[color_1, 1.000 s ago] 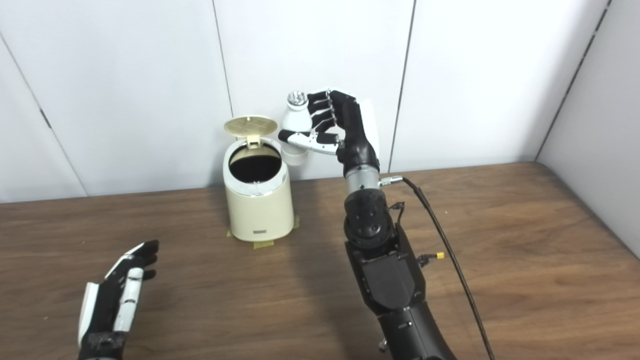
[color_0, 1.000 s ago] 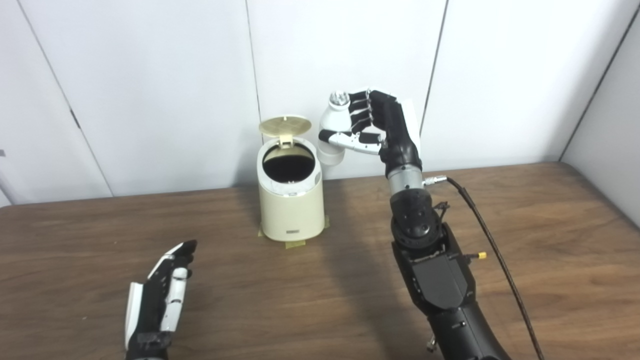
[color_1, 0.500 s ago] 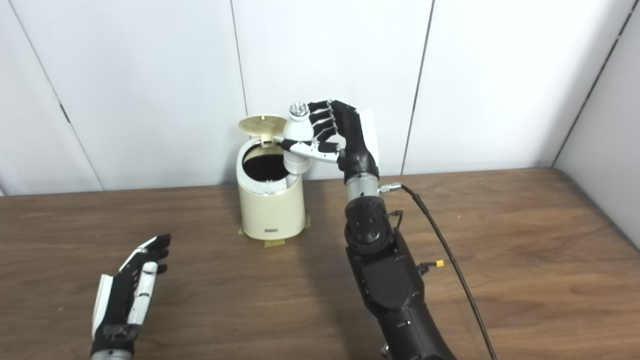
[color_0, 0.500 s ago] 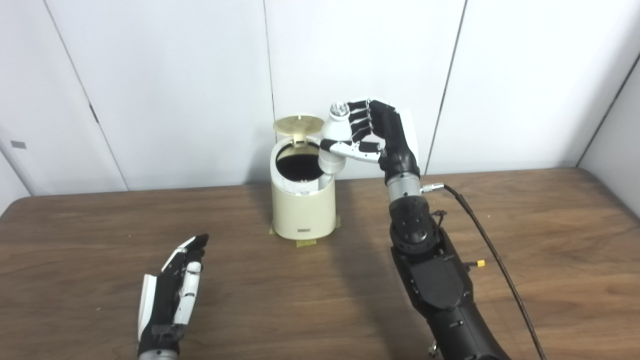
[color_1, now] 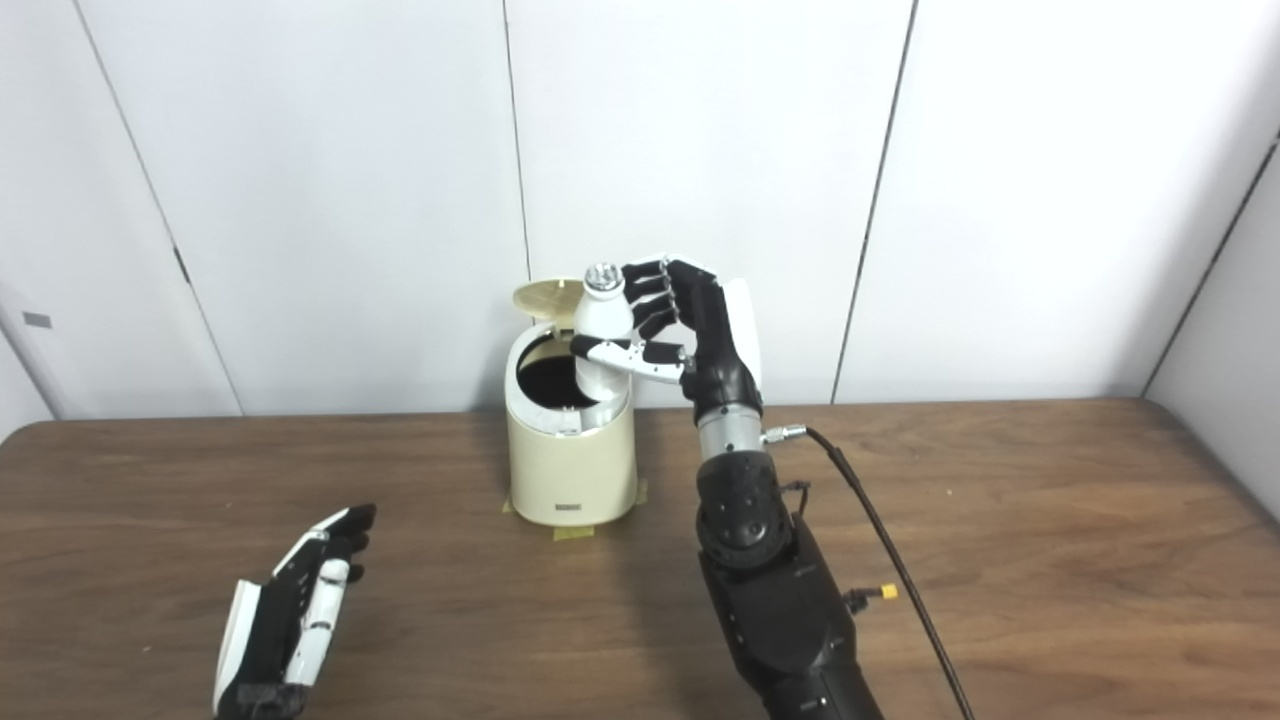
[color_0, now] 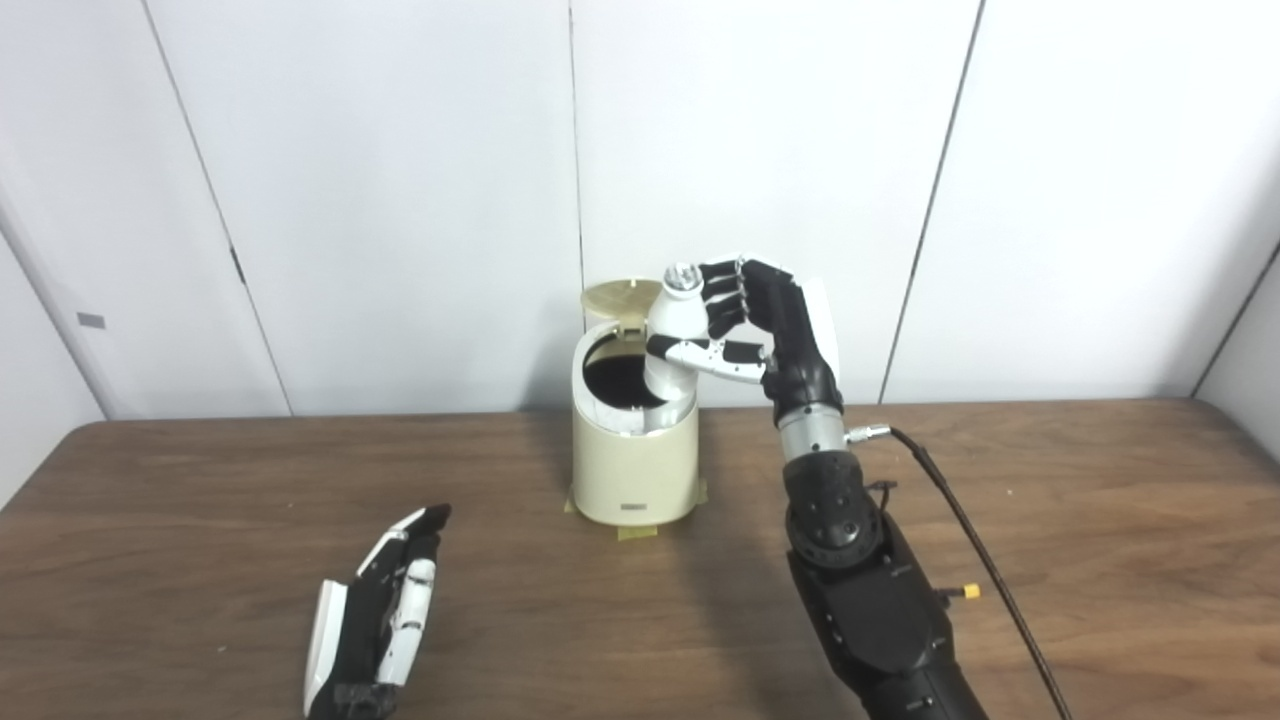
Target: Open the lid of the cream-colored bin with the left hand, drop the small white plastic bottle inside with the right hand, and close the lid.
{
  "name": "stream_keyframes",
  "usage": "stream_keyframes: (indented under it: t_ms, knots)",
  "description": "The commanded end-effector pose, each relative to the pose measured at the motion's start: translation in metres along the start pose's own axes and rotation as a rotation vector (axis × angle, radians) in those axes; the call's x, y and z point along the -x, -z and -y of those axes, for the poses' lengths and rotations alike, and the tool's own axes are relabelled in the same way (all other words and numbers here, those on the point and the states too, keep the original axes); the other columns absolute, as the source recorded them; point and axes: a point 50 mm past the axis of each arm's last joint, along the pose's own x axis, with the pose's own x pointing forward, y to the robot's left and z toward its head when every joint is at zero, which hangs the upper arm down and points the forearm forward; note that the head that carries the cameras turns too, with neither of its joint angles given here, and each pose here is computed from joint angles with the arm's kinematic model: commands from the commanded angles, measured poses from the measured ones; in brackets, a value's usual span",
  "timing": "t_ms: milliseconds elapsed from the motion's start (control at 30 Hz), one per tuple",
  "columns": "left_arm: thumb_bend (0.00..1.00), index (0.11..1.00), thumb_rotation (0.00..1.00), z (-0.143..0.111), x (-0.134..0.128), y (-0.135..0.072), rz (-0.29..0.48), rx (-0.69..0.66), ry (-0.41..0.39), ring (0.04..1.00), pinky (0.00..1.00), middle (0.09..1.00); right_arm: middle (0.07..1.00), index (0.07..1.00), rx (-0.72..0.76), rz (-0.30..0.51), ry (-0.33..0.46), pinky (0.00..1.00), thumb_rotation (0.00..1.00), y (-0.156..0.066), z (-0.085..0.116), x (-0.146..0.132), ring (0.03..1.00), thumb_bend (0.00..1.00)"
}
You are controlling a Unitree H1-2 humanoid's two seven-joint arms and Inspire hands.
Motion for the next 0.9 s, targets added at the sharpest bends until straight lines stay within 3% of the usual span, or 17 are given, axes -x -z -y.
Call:
stream_keyframes:
  t_ms: [0,300,867]
  knots:
    - [0.34,0.828,0.98,0.020,0.002,0.000,0.007,0.033,0.014,0.815,0.73,0.827,0.471,0.516,-0.039,0.129,0.008,0.37,0.00,-0.033,-0.005,-0.023,0.433,0.52]
    - [0.34,0.825,0.98,0.023,0.003,-0.002,0.014,0.029,0.016,0.812,0.73,0.825,0.477,0.514,-0.027,0.160,0.001,0.37,0.00,-0.036,-0.014,-0.027,0.433,0.52]
    - [0.33,0.827,0.97,0.022,0.004,-0.005,0.018,0.030,0.010,0.814,0.73,0.827,0.482,0.514,-0.005,0.227,-0.043,0.38,0.00,-0.005,-0.020,-0.014,0.431,0.51]
